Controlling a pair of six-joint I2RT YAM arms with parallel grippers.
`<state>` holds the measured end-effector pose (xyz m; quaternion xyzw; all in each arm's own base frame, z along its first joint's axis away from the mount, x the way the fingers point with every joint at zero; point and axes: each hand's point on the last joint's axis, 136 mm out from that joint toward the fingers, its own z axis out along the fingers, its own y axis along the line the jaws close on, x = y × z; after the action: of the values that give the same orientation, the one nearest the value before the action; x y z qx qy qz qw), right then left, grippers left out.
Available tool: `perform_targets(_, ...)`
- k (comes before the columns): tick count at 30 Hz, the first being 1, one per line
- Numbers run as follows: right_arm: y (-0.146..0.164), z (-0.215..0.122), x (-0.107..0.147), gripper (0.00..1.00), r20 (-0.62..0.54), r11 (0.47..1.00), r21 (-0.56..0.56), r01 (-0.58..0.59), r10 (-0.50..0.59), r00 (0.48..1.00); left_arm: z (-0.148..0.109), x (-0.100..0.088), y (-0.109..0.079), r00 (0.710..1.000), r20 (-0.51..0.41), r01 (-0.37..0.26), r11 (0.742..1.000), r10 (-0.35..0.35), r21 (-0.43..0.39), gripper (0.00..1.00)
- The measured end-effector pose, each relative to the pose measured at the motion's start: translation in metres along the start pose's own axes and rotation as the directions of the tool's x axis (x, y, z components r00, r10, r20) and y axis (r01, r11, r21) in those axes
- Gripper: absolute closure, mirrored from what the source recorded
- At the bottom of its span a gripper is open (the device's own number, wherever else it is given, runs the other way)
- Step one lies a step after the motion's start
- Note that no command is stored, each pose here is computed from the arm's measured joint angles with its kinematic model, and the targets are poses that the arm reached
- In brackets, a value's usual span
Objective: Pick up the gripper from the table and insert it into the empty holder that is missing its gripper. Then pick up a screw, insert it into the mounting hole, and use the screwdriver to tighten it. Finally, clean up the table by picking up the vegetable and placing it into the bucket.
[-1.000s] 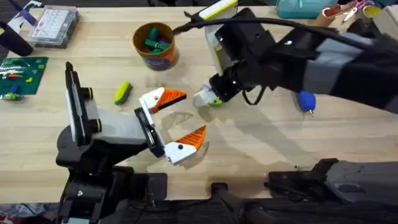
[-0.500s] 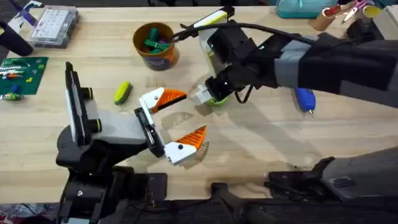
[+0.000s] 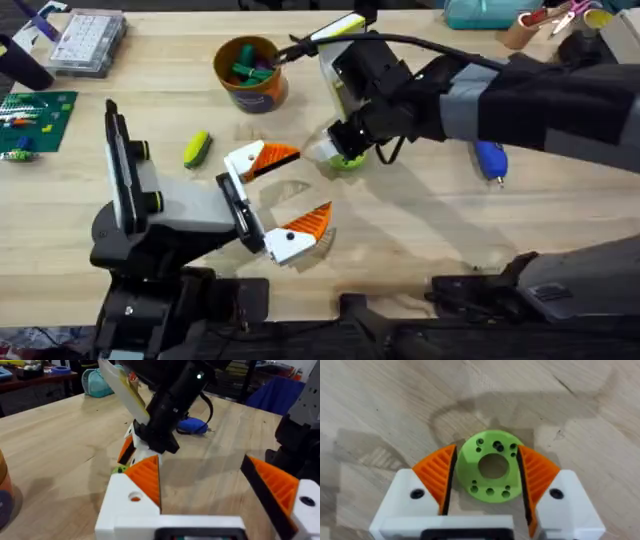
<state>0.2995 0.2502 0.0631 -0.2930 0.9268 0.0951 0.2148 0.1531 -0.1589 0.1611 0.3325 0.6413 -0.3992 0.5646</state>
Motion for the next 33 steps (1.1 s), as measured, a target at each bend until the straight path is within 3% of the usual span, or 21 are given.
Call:
perform_targets(21,0.000,0.006,-0.002,0.267,0.006,1.000,0.000,0.000,0.000,1.000,0.000,0.000,0.000,1.000,0.000,0.000,1.000,0.000,0.000,0.015)
perform_targets(30,-0.001,0.011,0.000,0.536,-0.003,1.000,0.005,0.006,-0.006,1.000,0.000,0.000,0.000,1.000,0.000,0.000,1.000,0.000,0.000,0.015)
perform_targets(33,-0.001,0.011,0.000,0.567,-0.003,1.000,0.004,0.006,-0.006,1.000,0.000,0.000,0.000,1.000,0.000,0.000,1.000,0.000,0.000,0.015)
